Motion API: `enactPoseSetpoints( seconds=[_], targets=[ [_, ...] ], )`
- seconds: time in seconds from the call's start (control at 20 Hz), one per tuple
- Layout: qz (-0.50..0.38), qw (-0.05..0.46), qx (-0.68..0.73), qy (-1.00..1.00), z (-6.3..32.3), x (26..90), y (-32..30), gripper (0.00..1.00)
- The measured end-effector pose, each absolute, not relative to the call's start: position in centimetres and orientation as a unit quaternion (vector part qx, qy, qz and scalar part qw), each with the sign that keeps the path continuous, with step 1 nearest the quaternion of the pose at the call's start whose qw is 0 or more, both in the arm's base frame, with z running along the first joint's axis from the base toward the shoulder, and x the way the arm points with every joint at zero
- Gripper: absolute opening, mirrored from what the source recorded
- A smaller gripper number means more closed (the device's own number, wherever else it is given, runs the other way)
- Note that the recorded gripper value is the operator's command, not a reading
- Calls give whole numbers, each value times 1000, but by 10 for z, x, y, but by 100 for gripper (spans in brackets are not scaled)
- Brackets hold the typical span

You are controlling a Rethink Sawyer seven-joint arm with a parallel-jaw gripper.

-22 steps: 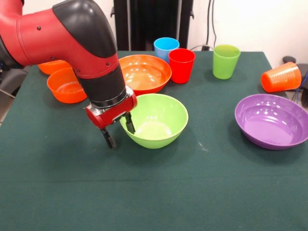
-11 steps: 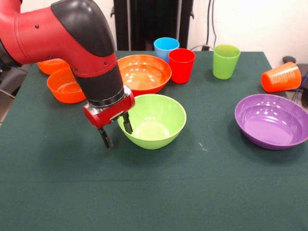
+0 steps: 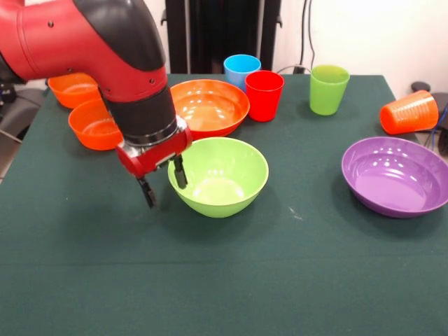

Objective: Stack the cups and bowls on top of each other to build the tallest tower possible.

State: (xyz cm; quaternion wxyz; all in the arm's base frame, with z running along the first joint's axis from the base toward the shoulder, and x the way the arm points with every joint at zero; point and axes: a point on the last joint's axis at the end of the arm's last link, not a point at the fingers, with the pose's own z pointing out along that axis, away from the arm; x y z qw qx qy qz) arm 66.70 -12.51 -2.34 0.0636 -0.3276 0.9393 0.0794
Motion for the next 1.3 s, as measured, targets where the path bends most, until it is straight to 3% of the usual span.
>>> enactPoseSetpoints(
  seconds=[0.8, 1.3],
  targets=[
    [37, 25, -402, 915, 49, 615, -101, 100],
    [22, -2, -428, 903, 58, 591, -85, 100]
  ],
)
